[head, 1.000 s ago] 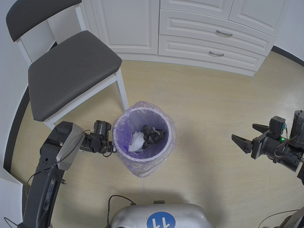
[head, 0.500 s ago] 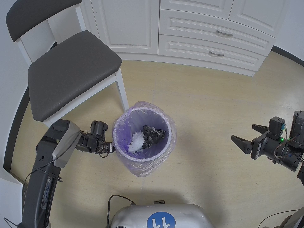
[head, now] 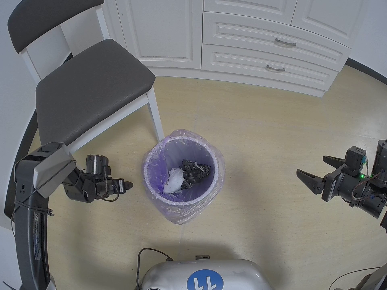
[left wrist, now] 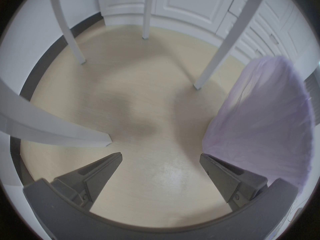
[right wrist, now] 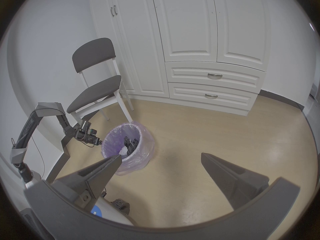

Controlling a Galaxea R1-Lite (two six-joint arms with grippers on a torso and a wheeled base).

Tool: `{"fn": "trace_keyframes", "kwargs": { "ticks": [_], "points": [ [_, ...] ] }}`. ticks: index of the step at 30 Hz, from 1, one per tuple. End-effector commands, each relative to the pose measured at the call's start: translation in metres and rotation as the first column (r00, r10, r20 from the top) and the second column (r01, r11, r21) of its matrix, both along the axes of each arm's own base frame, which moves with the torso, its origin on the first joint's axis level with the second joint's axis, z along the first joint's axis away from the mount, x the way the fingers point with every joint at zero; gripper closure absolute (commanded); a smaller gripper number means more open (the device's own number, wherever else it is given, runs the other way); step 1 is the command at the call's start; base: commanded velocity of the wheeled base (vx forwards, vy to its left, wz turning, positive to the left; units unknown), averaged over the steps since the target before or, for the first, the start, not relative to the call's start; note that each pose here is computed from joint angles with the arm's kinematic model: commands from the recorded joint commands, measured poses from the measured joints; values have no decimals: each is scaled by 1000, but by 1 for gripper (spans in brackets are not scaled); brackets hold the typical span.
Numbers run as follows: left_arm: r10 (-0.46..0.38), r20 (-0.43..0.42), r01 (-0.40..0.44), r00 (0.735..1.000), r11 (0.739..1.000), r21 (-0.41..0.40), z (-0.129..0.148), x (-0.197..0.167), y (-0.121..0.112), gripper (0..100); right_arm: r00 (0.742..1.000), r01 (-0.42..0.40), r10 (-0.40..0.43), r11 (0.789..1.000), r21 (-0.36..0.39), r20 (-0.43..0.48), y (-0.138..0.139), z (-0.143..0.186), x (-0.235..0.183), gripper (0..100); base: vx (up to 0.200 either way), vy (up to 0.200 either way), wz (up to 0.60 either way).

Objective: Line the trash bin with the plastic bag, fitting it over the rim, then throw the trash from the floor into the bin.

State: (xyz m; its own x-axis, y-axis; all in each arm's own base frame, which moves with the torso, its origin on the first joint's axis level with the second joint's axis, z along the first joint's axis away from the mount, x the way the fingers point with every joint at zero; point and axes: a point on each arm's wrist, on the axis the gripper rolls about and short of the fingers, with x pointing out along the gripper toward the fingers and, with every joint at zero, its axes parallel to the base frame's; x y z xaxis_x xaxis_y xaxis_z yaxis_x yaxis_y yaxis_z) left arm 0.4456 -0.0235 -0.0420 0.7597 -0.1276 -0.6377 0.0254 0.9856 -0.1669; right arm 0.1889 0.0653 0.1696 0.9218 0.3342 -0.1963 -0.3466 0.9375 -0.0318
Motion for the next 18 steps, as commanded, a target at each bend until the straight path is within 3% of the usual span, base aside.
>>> {"fn": "trace_keyframes", "kwargs": {
  "ticks": [1,4,8,18],
  "points": [
    [19,77,-14,997,998,-56,28,-27,16,0,1000,-7,7,1000,11,28,-1,6,-4,0,0,0,0],
    [18,108,-11,994,998,-67,33,-28,14,0,1000,-8,8,1000,12,30,-1,6,-5,0,0,0,0],
    [50,186,-23,981,989,-144,50,-24,4,0,999,-8,8,1000,15,34,-1,7,-5,0,0,0,0],
    [-5,195,37,981,987,-159,48,-20,-22,0,1000,-6,6,1000,15,24,-1,6,-4,0,0,0,0]
  ]
}}
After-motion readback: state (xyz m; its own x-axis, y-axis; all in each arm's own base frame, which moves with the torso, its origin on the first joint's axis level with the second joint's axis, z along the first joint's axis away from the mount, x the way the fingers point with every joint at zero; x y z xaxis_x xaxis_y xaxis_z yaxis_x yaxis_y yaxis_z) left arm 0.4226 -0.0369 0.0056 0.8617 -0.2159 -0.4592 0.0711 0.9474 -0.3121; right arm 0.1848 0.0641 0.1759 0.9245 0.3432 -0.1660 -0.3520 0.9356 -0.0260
